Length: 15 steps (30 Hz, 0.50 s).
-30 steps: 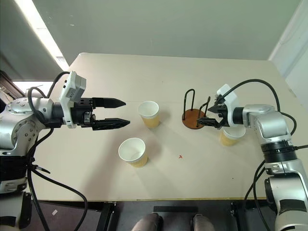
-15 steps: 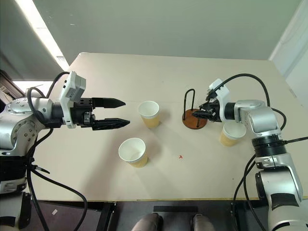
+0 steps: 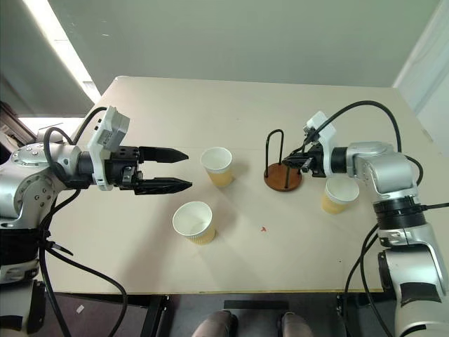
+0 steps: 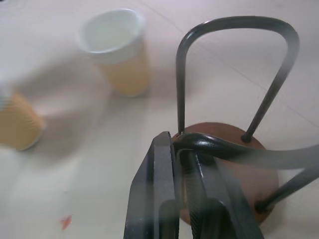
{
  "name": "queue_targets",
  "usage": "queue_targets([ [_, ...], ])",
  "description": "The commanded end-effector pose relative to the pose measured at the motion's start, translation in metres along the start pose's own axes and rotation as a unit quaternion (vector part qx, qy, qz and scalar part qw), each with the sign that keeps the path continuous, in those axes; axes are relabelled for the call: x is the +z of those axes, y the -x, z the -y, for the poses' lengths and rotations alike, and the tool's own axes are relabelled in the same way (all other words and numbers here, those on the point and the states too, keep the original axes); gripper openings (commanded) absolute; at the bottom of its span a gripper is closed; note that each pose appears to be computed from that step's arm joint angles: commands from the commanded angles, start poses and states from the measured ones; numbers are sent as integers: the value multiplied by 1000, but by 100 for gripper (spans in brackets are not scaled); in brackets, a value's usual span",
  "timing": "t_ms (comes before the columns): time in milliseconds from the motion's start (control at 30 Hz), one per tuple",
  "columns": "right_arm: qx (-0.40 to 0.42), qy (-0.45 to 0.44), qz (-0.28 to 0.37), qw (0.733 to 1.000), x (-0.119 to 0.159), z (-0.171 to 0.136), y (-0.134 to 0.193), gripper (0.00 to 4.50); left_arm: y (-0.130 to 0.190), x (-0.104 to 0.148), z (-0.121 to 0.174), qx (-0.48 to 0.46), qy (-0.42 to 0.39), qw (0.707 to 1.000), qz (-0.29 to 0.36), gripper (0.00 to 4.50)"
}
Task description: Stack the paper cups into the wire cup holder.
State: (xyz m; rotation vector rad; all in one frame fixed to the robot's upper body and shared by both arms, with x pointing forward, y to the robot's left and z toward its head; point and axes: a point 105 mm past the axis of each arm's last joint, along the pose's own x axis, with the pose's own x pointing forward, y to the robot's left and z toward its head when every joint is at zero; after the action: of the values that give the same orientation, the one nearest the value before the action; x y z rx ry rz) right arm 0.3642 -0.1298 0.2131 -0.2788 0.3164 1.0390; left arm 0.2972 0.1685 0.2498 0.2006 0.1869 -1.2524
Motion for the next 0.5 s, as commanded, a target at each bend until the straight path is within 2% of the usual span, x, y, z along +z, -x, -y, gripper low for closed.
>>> queue_targets([
  [33, 63, 63, -4, 996, 10, -29, 12, 5, -6, 10, 24, -65, -4, 998, -6, 450],
  [233, 128, 99, -38, 986, -2, -64, 19, 5, -14, 5, 52, -150, 9, 988, -43, 450],
  [500, 172, 114, -57, 977, -18, -89, 13, 5, -16, 3, 54, -175, 5, 982, -69, 450],
])
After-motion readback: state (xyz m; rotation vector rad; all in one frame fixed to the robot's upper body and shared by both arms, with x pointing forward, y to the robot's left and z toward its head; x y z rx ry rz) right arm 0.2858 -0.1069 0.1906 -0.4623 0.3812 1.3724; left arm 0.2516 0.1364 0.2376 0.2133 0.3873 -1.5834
